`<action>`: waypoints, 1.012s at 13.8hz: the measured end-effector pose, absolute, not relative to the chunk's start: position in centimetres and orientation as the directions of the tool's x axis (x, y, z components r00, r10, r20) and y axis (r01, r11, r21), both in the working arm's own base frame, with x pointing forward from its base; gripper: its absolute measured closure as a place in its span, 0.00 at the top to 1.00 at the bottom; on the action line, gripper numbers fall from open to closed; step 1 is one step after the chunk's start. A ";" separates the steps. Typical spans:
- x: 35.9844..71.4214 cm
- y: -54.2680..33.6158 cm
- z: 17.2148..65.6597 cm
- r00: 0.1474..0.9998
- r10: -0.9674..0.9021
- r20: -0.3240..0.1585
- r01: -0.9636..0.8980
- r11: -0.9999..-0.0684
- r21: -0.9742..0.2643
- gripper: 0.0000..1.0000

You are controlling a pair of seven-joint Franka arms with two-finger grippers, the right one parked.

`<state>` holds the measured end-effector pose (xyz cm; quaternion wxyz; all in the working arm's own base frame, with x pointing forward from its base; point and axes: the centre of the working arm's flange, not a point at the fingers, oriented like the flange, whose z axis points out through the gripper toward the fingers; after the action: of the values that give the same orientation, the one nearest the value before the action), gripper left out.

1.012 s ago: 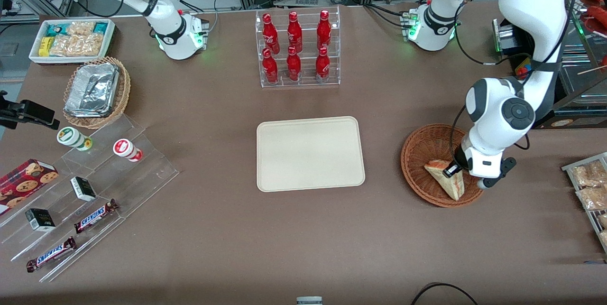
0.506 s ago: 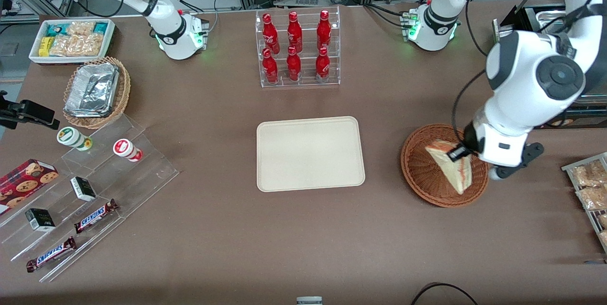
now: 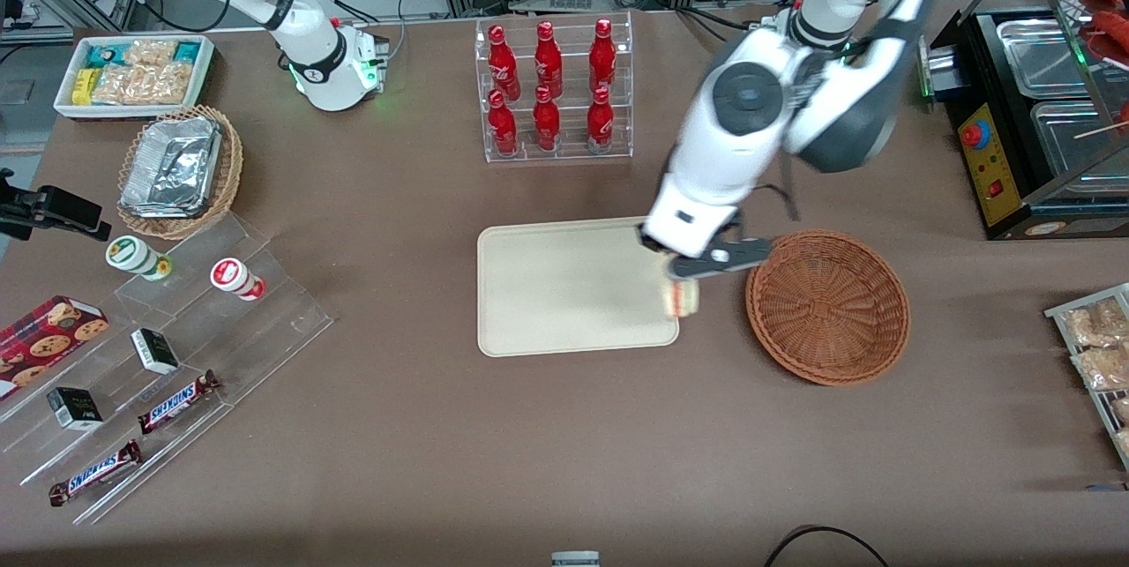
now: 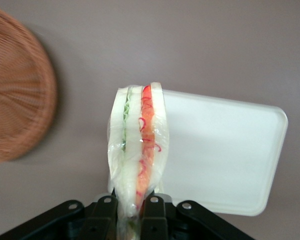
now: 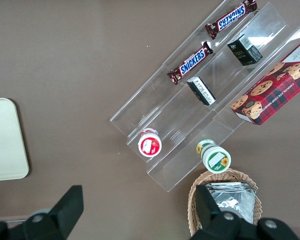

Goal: Place sandwich from basket to tray
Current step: 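Lift the sandwich and carry it with the left gripper over the cream tray, then lower the sandwich onto the tray and open the left gripper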

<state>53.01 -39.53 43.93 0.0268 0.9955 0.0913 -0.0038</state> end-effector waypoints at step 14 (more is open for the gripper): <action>48.6 -53.8 24.7 0.994 0.072 0.077 0.074 -0.997 -0.025 0.17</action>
<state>48.63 -53.83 24.70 -0.0137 0.9985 0.0367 0.0379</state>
